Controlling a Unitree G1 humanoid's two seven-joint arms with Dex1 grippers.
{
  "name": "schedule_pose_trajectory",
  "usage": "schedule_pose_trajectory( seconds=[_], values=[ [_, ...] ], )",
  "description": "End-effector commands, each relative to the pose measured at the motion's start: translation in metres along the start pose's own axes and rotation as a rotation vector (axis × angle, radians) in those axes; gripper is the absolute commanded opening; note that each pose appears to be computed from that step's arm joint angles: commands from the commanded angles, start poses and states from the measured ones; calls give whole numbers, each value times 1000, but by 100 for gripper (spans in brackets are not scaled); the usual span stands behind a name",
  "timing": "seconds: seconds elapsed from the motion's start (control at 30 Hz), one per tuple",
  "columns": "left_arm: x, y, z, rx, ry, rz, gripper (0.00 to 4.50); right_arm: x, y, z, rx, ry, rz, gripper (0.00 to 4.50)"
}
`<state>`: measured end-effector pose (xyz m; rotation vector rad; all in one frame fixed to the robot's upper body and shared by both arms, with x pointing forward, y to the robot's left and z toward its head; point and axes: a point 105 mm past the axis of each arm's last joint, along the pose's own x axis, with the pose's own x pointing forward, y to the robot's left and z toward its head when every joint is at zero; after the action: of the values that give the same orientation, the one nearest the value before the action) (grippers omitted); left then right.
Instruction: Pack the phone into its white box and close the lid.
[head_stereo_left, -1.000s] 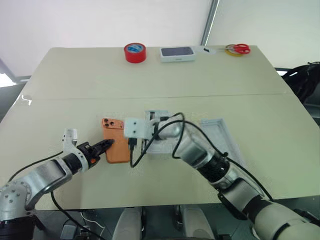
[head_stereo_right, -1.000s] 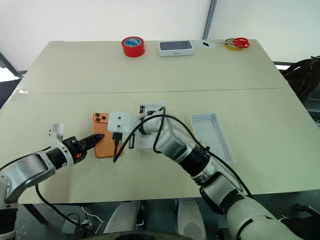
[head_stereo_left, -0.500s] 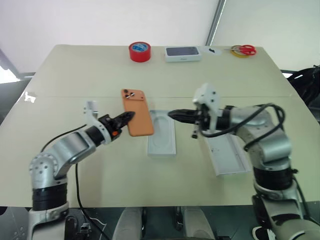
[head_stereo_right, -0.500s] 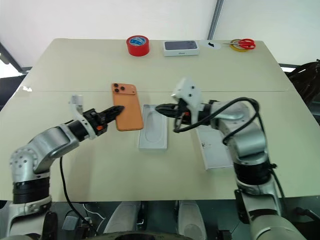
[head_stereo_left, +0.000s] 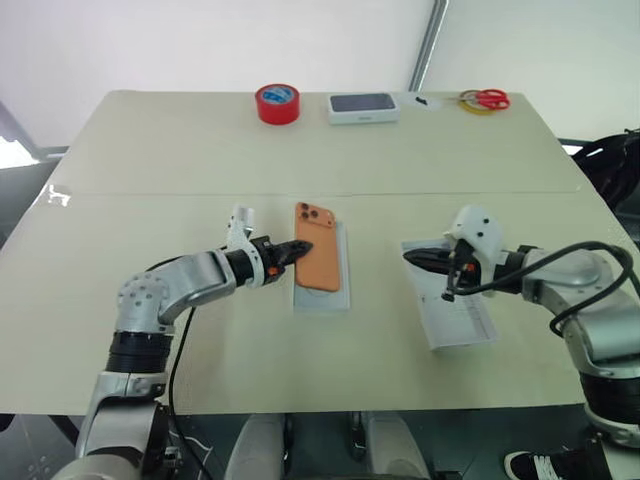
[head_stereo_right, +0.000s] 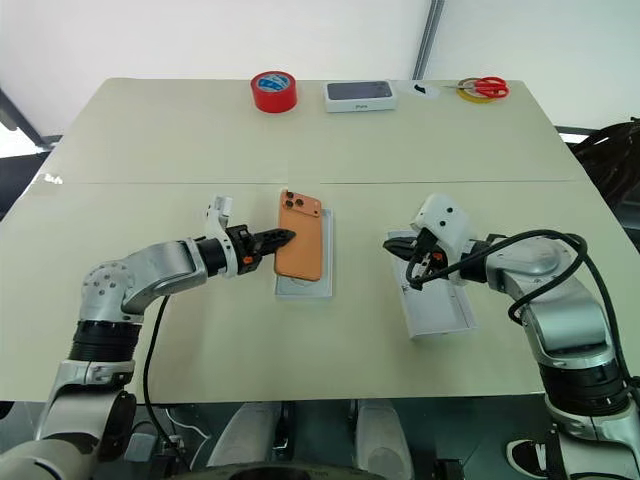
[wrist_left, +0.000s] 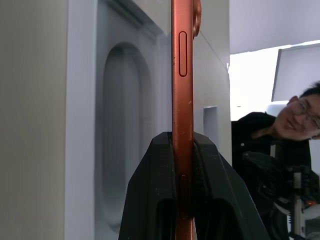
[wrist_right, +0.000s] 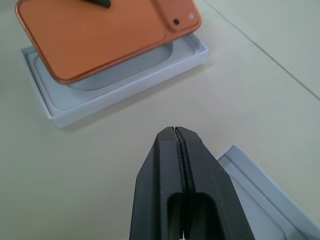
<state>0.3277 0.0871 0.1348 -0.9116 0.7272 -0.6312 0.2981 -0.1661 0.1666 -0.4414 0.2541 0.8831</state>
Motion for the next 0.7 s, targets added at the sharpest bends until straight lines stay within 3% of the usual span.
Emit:
schedule_pose_trajectory(
  seconds=[0.03,0.47,0.7],
  values=[
    [1,-11,0,50,5,-31,2,-6,-5,7,-27,-25,-25,0],
    [9,-12,-8,58,13,-31,2,5,-2,7,-43,-29,0,0],
    [3,-15,-9,70,14,-42,334,10,1,9,-45,-34,11,0]
  ],
)
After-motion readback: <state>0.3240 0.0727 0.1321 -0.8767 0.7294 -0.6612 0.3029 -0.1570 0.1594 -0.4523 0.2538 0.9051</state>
